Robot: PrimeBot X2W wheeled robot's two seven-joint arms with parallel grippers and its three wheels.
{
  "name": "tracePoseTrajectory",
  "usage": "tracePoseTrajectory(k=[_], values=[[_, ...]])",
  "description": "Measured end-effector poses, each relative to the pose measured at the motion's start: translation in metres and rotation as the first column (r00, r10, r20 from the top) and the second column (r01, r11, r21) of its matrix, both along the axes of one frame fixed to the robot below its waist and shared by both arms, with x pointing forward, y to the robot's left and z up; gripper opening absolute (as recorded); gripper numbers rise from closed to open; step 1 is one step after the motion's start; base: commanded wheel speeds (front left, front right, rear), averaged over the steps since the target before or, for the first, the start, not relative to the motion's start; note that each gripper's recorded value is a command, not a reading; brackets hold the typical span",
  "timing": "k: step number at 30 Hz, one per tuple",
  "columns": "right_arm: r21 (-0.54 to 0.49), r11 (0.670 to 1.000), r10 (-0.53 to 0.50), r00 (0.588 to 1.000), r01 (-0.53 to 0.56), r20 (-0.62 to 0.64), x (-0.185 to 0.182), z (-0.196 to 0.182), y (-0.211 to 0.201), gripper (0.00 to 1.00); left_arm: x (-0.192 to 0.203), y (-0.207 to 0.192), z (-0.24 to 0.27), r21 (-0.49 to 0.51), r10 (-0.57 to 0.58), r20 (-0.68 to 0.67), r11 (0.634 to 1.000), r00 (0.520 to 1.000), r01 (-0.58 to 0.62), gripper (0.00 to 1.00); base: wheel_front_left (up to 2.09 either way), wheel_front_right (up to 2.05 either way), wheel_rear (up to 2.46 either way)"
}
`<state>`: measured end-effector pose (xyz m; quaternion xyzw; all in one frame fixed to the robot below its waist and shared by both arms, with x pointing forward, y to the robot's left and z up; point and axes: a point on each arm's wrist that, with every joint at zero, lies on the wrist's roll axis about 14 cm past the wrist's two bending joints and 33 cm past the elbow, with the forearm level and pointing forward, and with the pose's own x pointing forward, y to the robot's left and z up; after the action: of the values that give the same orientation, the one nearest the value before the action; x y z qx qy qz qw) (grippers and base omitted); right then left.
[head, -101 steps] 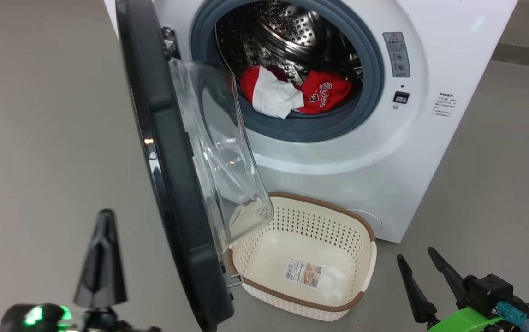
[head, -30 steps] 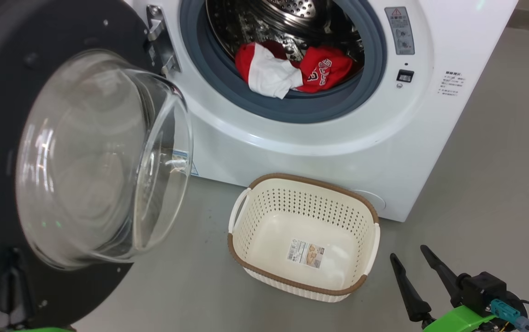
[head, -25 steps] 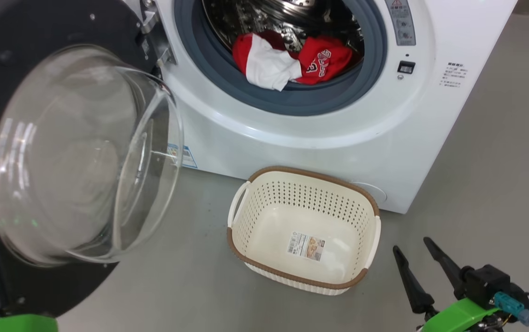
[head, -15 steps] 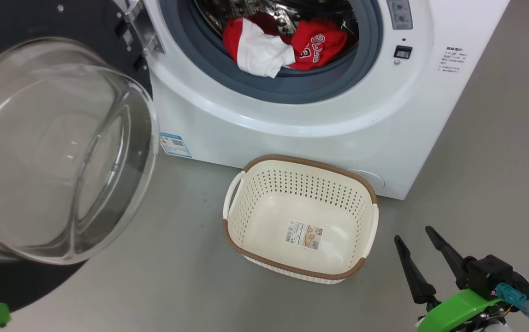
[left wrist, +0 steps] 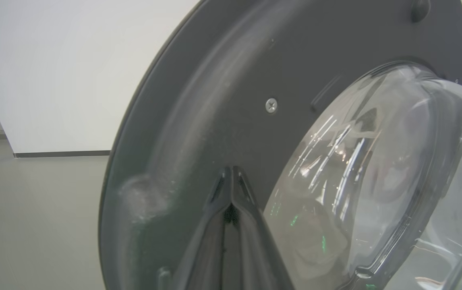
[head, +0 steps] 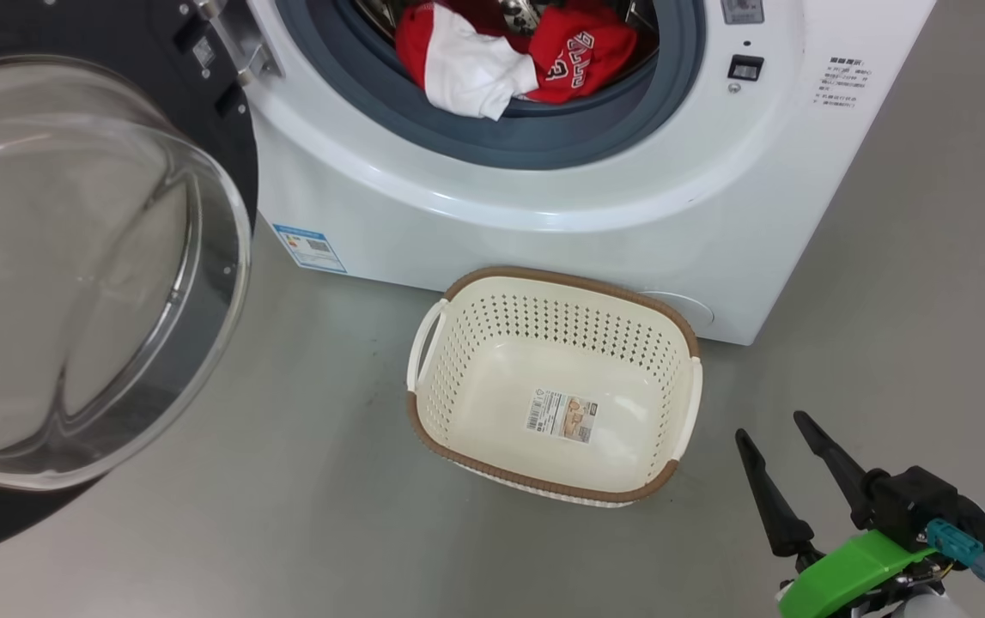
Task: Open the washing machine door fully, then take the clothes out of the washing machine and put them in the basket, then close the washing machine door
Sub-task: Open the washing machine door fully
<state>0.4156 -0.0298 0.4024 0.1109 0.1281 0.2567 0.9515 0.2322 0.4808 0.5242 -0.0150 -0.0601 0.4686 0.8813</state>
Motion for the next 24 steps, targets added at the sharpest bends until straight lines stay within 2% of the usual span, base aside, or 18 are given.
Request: tracePoseTrajectory(k=[24], values=[[-0.003,1.000,0.005,1.000,-0.005,0.010,0.005,0.000,0.000,1.00,0.002,0.021,-0.005,-0.024,0.030,-0.021,0.999,0.999,-0.030,0.00,0.00,0.00,0.00]])
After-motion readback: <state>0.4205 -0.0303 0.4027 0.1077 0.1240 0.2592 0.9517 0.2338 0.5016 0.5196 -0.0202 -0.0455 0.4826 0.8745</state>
